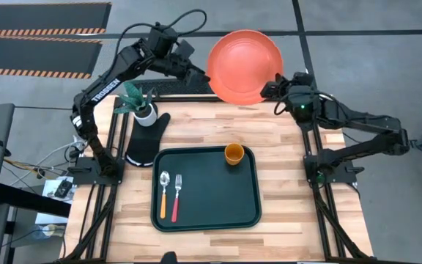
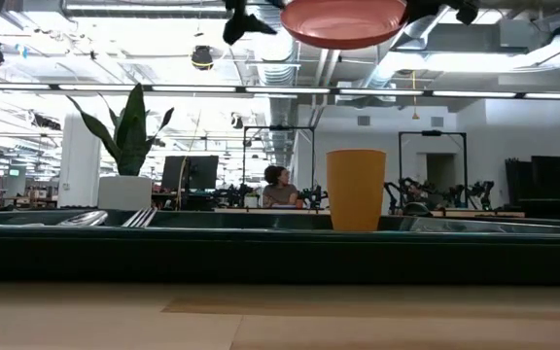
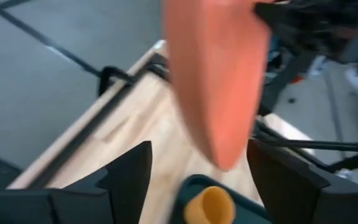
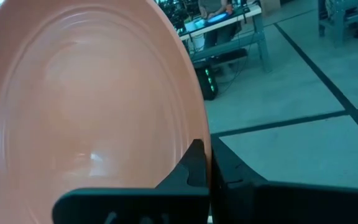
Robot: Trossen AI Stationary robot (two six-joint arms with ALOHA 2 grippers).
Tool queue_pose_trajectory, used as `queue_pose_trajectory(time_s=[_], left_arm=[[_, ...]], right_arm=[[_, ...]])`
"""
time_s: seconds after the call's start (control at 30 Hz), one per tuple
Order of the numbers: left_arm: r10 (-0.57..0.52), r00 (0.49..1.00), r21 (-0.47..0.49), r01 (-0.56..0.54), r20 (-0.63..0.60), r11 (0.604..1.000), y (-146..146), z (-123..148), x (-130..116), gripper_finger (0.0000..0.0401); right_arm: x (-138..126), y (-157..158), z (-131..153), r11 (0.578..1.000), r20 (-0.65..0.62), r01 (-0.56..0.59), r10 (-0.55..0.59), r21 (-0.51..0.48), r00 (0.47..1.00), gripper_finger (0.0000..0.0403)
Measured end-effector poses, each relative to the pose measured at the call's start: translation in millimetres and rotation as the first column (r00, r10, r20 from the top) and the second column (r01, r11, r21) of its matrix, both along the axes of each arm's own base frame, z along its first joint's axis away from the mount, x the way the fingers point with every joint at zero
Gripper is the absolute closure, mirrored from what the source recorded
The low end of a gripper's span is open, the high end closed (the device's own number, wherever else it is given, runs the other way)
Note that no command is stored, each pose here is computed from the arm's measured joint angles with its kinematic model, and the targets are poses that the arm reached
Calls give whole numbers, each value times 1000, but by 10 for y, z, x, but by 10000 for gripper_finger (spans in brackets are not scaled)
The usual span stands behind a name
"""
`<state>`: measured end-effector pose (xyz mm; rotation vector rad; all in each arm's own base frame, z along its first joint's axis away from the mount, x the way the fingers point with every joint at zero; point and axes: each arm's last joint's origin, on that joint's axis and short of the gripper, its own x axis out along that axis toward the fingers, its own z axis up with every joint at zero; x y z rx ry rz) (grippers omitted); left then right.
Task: Pick and place plate/cup/fork/spoon on tray
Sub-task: Put the orange plate at the bottom of the yellow cup on the black serving tray
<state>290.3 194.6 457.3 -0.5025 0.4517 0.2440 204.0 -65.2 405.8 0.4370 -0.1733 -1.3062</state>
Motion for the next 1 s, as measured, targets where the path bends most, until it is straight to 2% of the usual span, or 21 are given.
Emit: queue_pose_trajectory(time_s=[0.17,0.33,0.5,0.67,0.8,1.0], left_arm=[[89,995,37,-87,-55,996,53,-37,-45,139],[77,997,42,-76,-8,996,73,5,-44,138],[34,997,73,-39,71,997,27,74,39,138],[69,996,104,-74,52,992,-26,50,121,143],[96,995,89,-99,31,991,-20,9,151,179],[158,987,98,-158,5,983,-44,-7,164,285]], right_arm=[[1,-1,0,1000,2,0,0,0,1000,400],[6,-3,14,1000,21,1,0,-3,1000,397],[51,-5,5,999,32,-48,47,9,998,400],[106,17,-24,997,20,-75,75,15,997,395],[113,20,-31,997,14,-75,74,16,997,395],[104,19,-27,998,14,-64,64,13,998,394]])
